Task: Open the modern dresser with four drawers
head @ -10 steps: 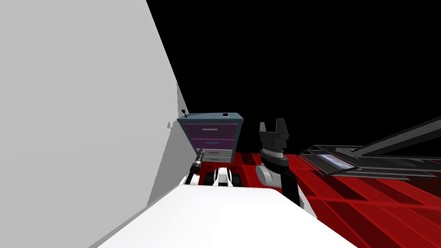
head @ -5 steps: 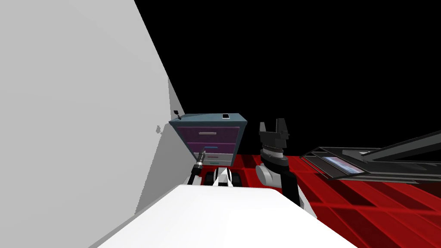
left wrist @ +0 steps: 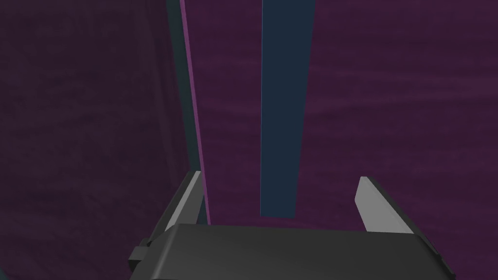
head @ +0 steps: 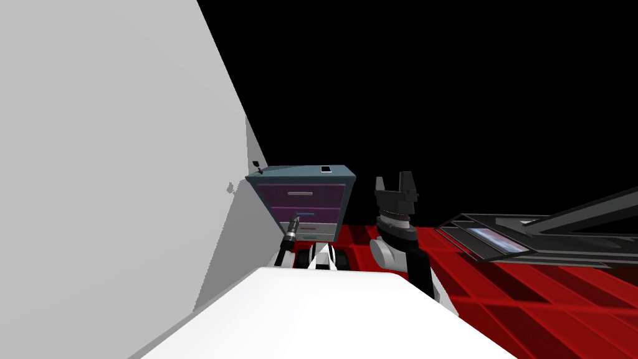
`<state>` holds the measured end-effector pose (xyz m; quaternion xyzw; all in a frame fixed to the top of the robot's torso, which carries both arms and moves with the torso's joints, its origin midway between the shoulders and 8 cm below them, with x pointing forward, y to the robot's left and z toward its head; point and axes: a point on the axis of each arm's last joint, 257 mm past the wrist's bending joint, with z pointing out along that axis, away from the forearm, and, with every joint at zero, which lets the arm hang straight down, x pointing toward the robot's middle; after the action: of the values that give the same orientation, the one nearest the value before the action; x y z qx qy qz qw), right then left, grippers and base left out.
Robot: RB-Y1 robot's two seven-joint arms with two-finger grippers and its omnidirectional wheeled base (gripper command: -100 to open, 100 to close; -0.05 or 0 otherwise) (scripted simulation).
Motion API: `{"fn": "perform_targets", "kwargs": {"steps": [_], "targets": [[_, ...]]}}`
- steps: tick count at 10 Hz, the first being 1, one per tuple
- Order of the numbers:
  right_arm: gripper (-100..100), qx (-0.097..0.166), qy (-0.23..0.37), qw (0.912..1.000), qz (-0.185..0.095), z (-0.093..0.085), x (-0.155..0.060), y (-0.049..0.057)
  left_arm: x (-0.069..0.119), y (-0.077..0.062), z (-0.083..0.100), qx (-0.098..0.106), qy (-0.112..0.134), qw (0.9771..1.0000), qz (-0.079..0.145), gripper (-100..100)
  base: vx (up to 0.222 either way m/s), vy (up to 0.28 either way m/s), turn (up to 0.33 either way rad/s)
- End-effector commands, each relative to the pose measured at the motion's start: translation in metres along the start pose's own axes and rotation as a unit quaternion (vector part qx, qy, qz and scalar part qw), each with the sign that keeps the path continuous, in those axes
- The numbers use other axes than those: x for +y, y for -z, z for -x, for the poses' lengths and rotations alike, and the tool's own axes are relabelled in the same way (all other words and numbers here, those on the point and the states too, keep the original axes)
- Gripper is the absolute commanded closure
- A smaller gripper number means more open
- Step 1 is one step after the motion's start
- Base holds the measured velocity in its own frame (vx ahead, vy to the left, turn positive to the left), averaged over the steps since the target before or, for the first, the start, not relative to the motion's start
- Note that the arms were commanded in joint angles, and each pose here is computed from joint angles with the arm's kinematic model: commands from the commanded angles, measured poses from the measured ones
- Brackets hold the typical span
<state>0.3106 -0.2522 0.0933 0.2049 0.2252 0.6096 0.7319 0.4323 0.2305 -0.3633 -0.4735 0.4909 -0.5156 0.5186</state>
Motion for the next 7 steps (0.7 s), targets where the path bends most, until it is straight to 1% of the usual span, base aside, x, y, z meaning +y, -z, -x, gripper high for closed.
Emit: {"fn": "perform_targets", "kwargs": {"steps": [1,2,3,7], "targets": [[0,0.000,0.000,1.0000,0.000,0.000,0.000,0.000,0.004,0.012,-0.001,0.000,0.000,1.0000,0.001,100,-0.029,0.004,-0.002],[0,0.000,0.000,1.0000,0.000,0.000,0.000,0.000,0.003,0.006,-0.001,0.000,0.000,1.0000,0.002,100,-0.018,0.005,0.010],[0,0.000,0.000,1.0000,0.000,0.000,0.000,0.000,-0.002,0.002,-0.002,0.002,0.001,1.0000,-0.004,100,-0.101,-0.019,0.028],[0,0.000,0.000,1.0000,0.000,0.000,0.000,0.000,-0.004,-0.003,-0.005,0.006,0.000,1.0000,0.001,100,-0.182,0.006,0.020]]}}
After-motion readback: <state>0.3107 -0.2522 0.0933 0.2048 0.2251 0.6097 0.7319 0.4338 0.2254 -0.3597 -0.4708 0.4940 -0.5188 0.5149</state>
